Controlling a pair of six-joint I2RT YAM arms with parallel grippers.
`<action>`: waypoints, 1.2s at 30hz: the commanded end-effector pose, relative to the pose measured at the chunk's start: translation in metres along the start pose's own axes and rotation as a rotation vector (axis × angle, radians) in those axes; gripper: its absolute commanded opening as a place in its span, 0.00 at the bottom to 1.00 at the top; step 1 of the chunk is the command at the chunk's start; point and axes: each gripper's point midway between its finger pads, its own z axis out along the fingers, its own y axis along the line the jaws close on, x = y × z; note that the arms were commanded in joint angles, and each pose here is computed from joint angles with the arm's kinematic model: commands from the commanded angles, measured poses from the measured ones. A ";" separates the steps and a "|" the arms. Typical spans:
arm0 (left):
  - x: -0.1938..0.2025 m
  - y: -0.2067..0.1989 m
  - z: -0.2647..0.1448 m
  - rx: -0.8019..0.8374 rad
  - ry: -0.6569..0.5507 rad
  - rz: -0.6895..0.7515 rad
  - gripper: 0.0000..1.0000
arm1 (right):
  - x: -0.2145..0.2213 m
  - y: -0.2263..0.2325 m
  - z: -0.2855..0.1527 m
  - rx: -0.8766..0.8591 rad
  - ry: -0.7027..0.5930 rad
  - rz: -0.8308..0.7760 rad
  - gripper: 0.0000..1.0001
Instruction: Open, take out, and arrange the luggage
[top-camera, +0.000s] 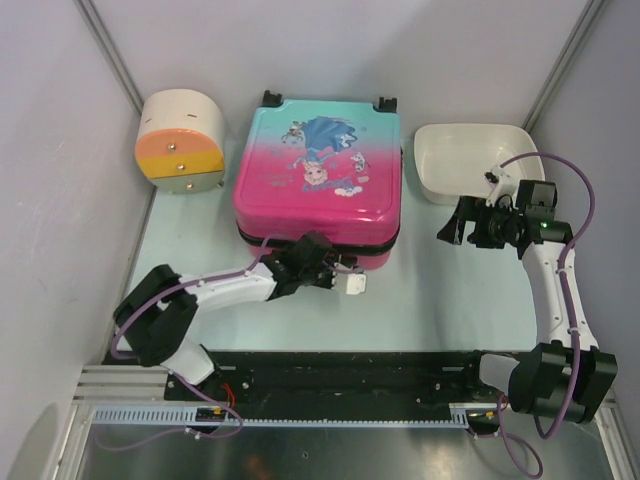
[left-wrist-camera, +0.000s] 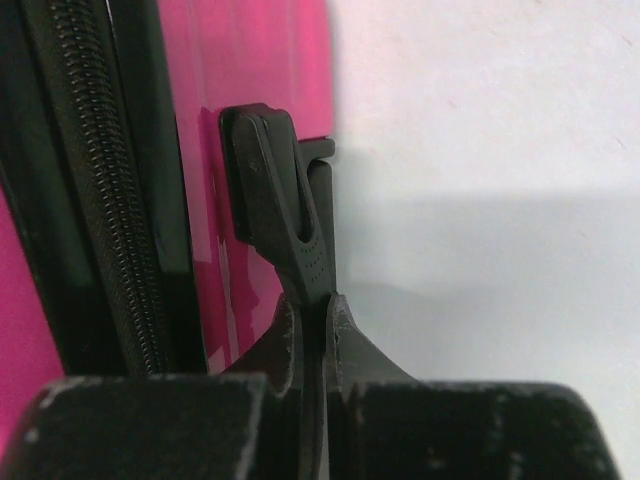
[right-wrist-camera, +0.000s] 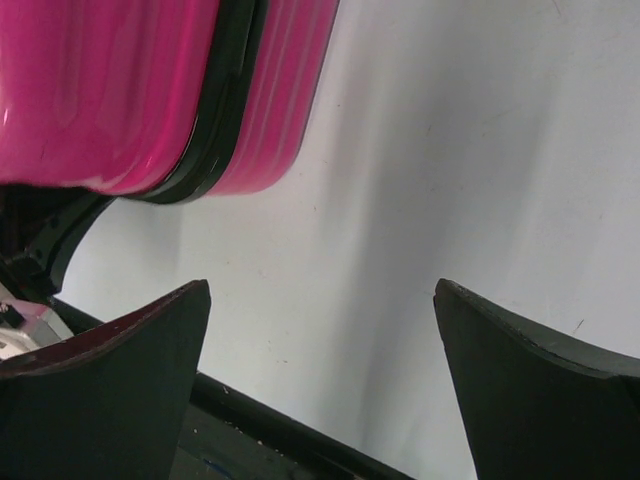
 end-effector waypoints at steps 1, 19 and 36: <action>0.004 -0.094 -0.029 0.292 0.016 0.075 0.00 | -0.006 0.003 -0.002 -0.012 -0.028 0.006 1.00; 0.003 -0.166 -0.131 0.462 -0.027 0.277 0.59 | 0.005 0.015 -0.002 -0.089 -0.029 -0.040 0.98; -0.098 -0.070 -0.268 0.168 -0.390 -0.145 1.00 | 0.056 0.077 0.005 -0.351 -0.049 -0.417 0.90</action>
